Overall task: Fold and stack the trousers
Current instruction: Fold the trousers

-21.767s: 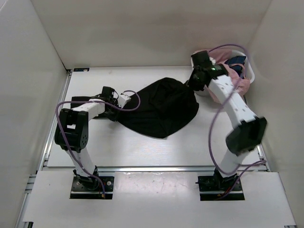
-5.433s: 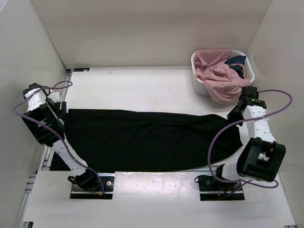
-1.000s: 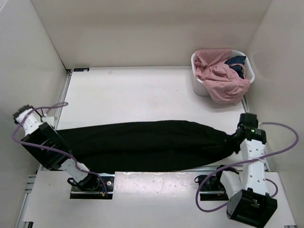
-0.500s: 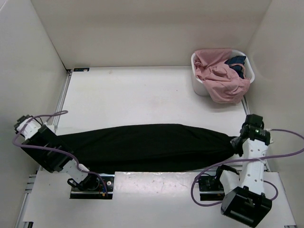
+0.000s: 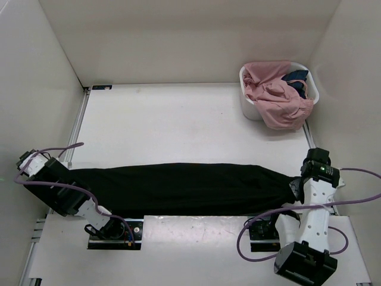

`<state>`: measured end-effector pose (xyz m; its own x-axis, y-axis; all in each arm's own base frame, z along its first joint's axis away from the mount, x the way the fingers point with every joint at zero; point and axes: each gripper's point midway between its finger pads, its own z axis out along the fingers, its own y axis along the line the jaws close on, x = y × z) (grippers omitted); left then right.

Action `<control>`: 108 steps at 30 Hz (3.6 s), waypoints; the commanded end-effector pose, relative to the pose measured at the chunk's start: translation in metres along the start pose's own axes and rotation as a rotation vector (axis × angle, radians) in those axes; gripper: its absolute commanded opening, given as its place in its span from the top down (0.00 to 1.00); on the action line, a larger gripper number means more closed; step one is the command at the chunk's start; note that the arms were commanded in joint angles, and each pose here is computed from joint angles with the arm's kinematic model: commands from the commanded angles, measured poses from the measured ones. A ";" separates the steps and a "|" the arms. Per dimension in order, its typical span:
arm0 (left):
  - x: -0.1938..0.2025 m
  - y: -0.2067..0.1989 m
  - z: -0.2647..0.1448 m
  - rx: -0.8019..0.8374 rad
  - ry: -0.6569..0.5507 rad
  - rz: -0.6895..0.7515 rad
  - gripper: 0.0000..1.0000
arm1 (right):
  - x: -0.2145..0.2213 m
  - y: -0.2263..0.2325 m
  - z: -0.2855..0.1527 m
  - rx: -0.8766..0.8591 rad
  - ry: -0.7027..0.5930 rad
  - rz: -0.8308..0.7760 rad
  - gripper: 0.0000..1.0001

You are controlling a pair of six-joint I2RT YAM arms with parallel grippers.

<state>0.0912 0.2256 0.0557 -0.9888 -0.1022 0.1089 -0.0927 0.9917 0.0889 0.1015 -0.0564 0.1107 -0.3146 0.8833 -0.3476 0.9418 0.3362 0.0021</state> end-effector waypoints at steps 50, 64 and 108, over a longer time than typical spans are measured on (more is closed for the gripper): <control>-0.208 -0.137 0.022 0.064 -0.221 0.270 0.33 | 0.013 0.258 0.087 -0.103 -0.009 -0.733 0.28; -0.186 -0.147 0.025 0.109 -0.182 0.275 0.29 | -0.001 0.128 0.010 -0.205 0.025 -0.277 0.02; -0.191 -0.226 0.024 -0.001 -0.071 0.492 0.25 | 0.059 0.187 -0.060 -0.253 -0.559 -0.851 1.00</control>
<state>0.2891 0.0267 0.0087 -0.9195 0.3875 0.0664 0.3902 0.9201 0.0337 0.2738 0.0617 0.1513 -0.6684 0.2117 -0.7131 0.3879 0.9172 -0.0912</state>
